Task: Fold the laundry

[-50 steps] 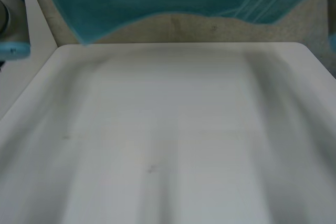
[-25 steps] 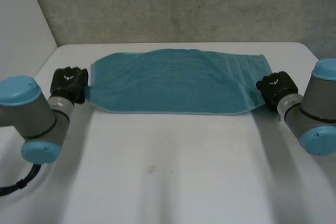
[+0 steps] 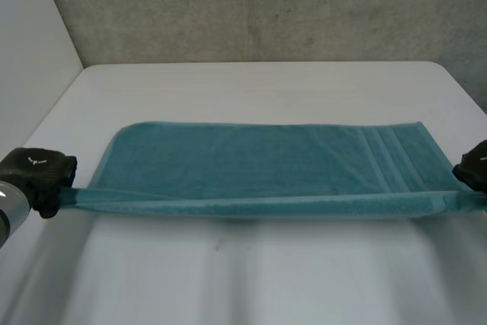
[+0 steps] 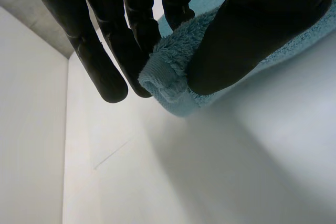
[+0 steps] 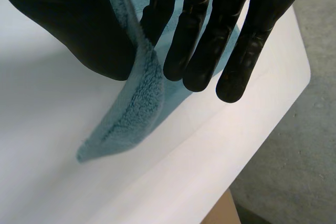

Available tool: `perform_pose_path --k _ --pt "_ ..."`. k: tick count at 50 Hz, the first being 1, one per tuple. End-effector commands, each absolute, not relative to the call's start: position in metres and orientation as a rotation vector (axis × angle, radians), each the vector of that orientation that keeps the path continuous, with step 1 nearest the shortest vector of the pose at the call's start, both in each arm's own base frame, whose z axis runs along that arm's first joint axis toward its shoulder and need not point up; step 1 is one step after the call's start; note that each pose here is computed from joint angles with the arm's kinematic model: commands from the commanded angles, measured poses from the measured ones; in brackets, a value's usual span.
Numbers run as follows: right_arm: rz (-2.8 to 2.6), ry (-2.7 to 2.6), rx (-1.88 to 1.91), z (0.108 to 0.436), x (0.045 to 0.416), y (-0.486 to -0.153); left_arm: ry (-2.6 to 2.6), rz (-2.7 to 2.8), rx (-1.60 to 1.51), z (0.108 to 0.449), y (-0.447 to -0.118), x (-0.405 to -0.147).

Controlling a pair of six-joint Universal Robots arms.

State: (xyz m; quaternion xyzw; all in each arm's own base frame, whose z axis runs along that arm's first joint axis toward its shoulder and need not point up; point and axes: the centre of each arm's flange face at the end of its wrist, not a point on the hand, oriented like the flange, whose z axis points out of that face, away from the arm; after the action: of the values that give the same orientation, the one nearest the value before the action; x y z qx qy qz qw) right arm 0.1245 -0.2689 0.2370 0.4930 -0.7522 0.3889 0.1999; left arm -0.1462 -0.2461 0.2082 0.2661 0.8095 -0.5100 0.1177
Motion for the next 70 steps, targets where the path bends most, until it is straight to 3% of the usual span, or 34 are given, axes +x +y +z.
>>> perform_pose_path --k 1,3,9,11,17,21,31,44,49,51,59,70 --pt "1.193 -2.045 1.382 0.232 0.124 -0.285 2.313 -1.581 0.866 0.21 -0.262 -0.154" --pt "1.263 -2.048 1.332 0.212 0.125 -0.313 2.305 -1.598 0.871 0.202 -0.274 -0.157" --pt "1.42 -2.014 1.283 0.195 0.147 -0.35 2.204 -1.722 0.916 0.18 -0.327 -0.183" --pt "1.498 -1.965 1.291 0.186 0.167 -0.369 2.185 -1.739 0.917 0.173 -0.341 -0.188" --pt "1.568 -1.882 1.256 0.17 0.178 -0.403 2.116 -1.764 0.845 0.154 -0.393 -0.195" --pt "1.635 -1.794 1.217 0.154 0.182 -0.429 2.096 -1.783 0.853 0.147 -0.407 -0.203" --pt "1.67 -1.733 1.195 0.119 0.2 -0.452 1.946 -1.939 0.833 0.137 -0.439 -0.22" --pt "1.653 -1.71 0.988 0.121 0.191 -0.463 1.801 -1.992 0.917 0.136 -0.431 -0.24" --pt "1.719 -1.731 0.851 0.149 0.191 -0.457 1.678 -2.061 0.893 0.157 -0.429 -0.243" --pt "1.803 -1.768 0.758 0.177 0.185 -0.448 1.661 -2.074 0.882 0.162 -0.427 -0.242" --pt "1.941 -1.857 0.731 0.221 0.184 -0.406 1.632 -2.106 0.841 0.19 -0.412 -0.237" --pt "1.706 -2.201 0.822 0.207 0.129 -0.374 1.852 -2.132 0.755 0.201 -0.365 -0.22"
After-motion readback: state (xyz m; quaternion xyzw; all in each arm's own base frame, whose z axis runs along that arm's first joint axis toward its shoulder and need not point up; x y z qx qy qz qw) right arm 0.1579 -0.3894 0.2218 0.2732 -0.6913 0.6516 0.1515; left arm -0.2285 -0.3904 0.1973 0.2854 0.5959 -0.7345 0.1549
